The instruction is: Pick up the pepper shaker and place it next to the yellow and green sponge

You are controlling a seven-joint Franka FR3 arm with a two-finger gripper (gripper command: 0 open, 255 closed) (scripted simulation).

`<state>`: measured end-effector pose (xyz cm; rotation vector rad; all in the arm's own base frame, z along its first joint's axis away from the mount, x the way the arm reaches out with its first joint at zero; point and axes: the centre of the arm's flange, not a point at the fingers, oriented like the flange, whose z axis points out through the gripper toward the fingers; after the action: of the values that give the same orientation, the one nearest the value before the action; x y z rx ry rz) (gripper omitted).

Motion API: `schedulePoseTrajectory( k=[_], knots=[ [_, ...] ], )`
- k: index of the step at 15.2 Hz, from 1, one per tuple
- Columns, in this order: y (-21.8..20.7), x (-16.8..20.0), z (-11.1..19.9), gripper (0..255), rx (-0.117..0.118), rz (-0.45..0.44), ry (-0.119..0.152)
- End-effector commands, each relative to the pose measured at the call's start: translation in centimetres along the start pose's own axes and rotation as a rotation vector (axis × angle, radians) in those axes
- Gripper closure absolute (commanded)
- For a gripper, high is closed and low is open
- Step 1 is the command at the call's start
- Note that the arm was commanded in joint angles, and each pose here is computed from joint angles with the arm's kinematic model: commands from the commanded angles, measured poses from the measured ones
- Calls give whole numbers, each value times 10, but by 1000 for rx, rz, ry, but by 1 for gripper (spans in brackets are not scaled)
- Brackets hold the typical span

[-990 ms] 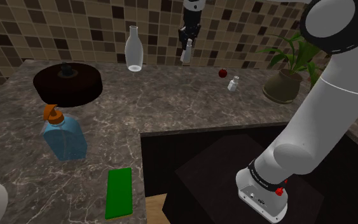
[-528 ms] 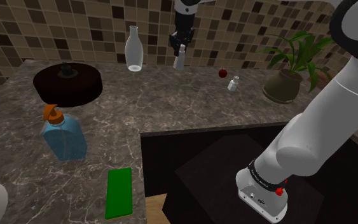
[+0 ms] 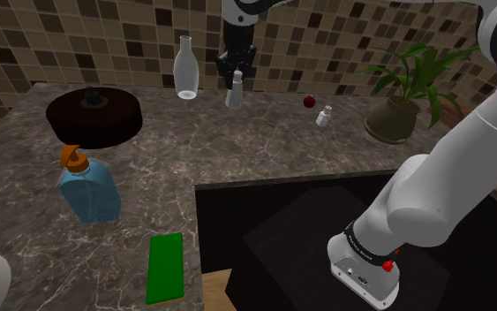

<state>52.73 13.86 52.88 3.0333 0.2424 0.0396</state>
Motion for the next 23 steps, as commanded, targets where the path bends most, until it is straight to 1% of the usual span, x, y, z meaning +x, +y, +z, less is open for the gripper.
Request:
schedulePoseTrajectory(
  k=[1, 23],
  knots=[
    [-26, -9, -4, 255, -1, 2, 0],
    [-303, -90, -35, 255, -1, 2, 0]
  ],
)
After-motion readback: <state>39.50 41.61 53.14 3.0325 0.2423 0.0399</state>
